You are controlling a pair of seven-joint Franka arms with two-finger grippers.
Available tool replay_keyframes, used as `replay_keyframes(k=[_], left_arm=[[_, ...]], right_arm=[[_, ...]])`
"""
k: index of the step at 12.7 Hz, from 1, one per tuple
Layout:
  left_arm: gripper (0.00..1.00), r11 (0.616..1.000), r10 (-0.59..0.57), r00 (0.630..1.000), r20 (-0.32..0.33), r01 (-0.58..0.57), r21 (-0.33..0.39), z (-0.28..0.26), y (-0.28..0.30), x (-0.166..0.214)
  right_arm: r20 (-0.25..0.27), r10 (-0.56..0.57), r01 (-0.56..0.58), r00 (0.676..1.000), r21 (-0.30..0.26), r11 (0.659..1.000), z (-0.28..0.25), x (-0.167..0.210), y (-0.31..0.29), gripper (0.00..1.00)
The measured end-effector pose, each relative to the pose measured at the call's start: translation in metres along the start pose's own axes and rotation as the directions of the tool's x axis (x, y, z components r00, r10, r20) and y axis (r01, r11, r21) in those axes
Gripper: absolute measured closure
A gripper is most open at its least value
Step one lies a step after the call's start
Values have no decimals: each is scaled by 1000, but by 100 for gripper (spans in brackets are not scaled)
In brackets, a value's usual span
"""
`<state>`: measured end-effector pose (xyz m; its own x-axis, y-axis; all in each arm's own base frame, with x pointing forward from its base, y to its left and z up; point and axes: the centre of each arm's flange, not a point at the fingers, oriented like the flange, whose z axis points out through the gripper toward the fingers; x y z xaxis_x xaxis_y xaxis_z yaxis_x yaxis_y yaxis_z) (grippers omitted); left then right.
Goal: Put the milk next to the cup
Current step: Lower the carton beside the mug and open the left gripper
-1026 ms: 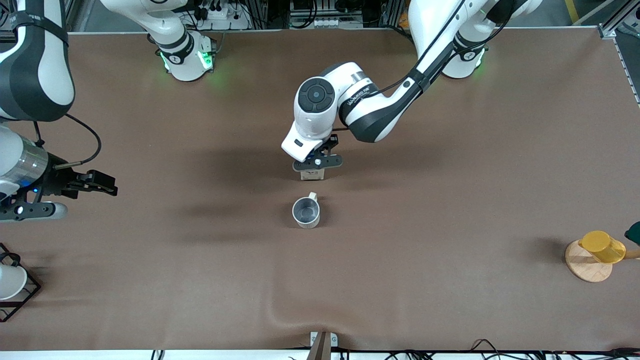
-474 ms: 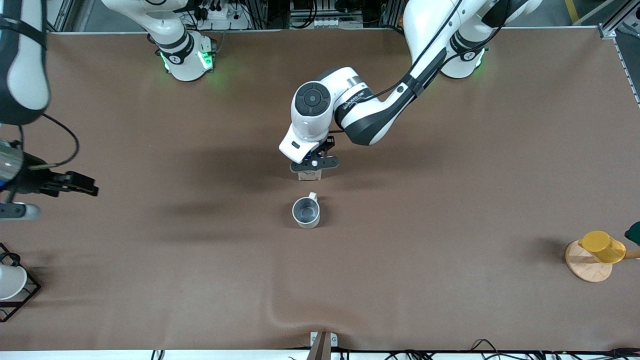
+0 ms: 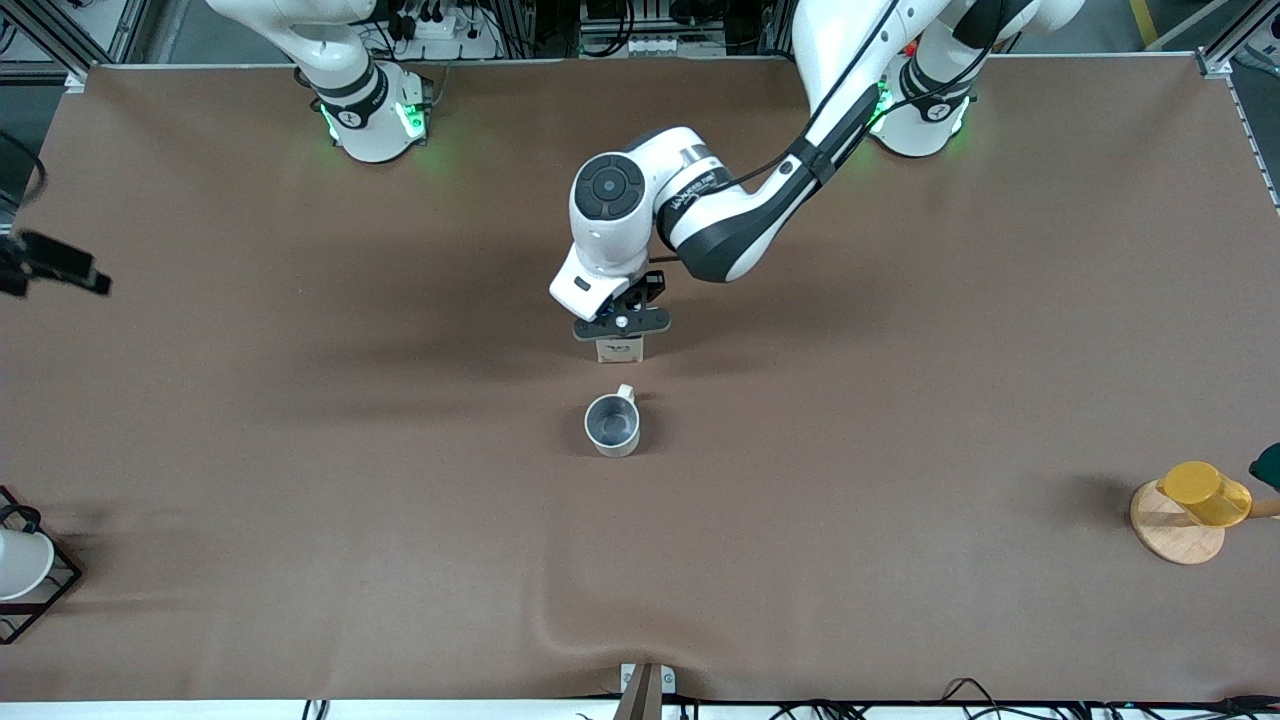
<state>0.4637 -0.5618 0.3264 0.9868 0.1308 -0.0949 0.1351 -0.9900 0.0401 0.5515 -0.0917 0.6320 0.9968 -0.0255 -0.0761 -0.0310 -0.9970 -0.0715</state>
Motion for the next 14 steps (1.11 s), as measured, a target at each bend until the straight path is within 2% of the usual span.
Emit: replay_keyframes(k=[1, 3, 5, 6, 9, 14], left_arm=[[51, 1000, -3, 1000, -2, 3, 2, 0, -1, 2], [28, 1000, -12, 1000, -3, 12, 14, 7, -6, 8], [5, 1000, -18, 1000, -4, 19, 17, 9, -8, 12], [0, 1000, -19, 1000, -6, 19, 15, 8, -8, 13], [0, 1000, -17, 1000, -21, 17, -7, -7, -5, 13], [0, 999, -34, 997, -70, 32, -33, -78, -14, 8]], right_arm=[[-5, 2, -2, 1000, 4, 1000, -15, -15, 1, 0], [-3, -4, 4, 1000, 9, 1000, -35, -39, -4, 0], [4, -10, 10, 1000, 11, 1000, -39, -46, -7, 0], [7, -13, 13, 1000, 12, 1000, -36, -44, -8, 0], [-18, -16, 16, 1000, 7, 1000, -30, -37, -9, 0], [-56, -3, 3, 998, 1, 1000, -29, -28, -8, 0]])
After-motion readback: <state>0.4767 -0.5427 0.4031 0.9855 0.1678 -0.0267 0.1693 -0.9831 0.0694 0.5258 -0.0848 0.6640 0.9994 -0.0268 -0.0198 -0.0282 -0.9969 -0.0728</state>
